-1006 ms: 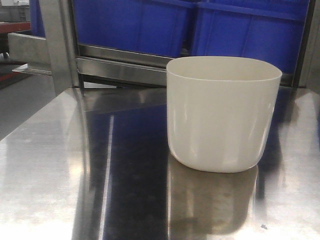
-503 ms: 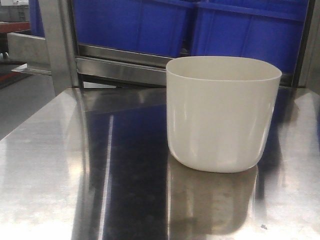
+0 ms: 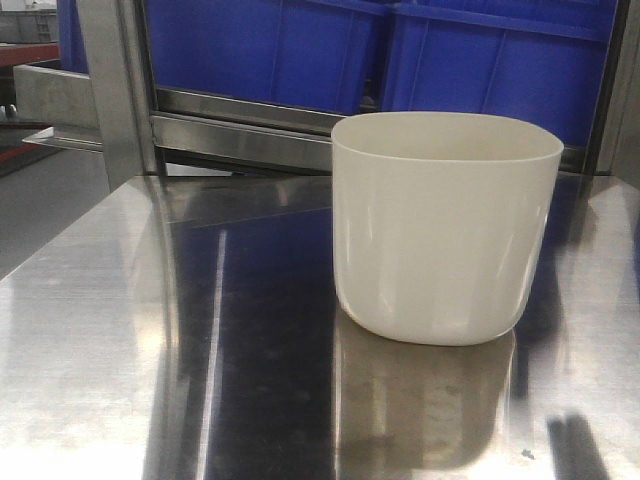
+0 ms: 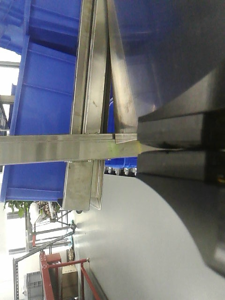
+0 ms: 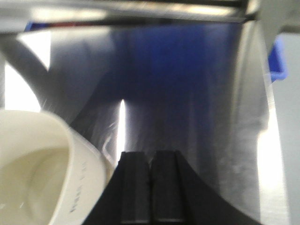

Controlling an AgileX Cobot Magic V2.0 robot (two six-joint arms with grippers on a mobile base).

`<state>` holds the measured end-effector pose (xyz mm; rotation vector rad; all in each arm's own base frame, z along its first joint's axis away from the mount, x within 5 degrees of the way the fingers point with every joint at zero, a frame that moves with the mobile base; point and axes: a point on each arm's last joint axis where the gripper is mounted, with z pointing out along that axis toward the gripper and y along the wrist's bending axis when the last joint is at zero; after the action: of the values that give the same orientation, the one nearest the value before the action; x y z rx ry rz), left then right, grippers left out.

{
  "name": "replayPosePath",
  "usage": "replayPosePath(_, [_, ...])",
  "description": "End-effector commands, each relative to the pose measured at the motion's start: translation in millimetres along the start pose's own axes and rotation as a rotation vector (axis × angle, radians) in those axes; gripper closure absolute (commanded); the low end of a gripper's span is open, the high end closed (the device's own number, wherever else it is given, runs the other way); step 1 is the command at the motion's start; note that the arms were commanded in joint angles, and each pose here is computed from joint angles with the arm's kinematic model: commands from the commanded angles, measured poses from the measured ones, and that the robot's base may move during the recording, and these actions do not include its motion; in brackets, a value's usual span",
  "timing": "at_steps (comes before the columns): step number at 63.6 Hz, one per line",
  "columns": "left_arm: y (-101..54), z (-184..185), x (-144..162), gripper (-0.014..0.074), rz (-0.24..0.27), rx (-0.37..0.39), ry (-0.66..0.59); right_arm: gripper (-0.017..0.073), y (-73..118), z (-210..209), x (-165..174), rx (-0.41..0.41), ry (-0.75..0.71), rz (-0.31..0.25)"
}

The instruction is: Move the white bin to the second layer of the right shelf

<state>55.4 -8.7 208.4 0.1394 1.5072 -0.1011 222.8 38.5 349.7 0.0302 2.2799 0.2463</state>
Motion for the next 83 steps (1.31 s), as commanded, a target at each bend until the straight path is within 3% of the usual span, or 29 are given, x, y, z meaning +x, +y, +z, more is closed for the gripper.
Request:
replayPosePath(1, [0.4, -1, 2, 0.0509, -0.015, -0.005, -0.073, 0.0501, 14.9, 0, -17, -0.039, -0.002, -0.032])
replayPosePath(21, [0.4, -1, 2, 0.0509, -0.015, -0.005, -0.073, 0.0501, 35.3, 24, -27, -0.048, 0.234, -0.082])
replayPosePath(38, [0.4, -1, 2, 0.0509, -0.015, -0.005, -0.073, 0.0501, 38.2, 27, -38, -0.064, 0.148, -0.078])
replayPosePath(57, [0.4, -1, 2, 0.0509, -0.015, -0.005, -0.073, 0.0491, 40.7, 27, -37, -0.086, 0.156, -0.061])
replayPosePath(61, [0.4, -1, 2, 0.0509, -0.015, -0.005, -0.073, 0.044, 44.8, 27, -36, -0.113, 0.16, -0.074])
replayPosePath(73, [0.4, -1, 2, 0.0509, -0.015, -0.005, -0.073, 0.0064, 57.3, 26, -33, -0.171, 0.161, -0.112])
replayPosePath(76, [0.4, -1, 2, 0.0509, -0.015, -0.005, -0.073, 0.0022, 58.5, 26, -33, -0.174, 0.164, -0.115])
replayPosePath(83, [0.4, -1, 2, 0.0509, -0.015, -0.005, -0.073, 0.002, 58.5, 27, -33, -0.173, 0.17, -0.115])
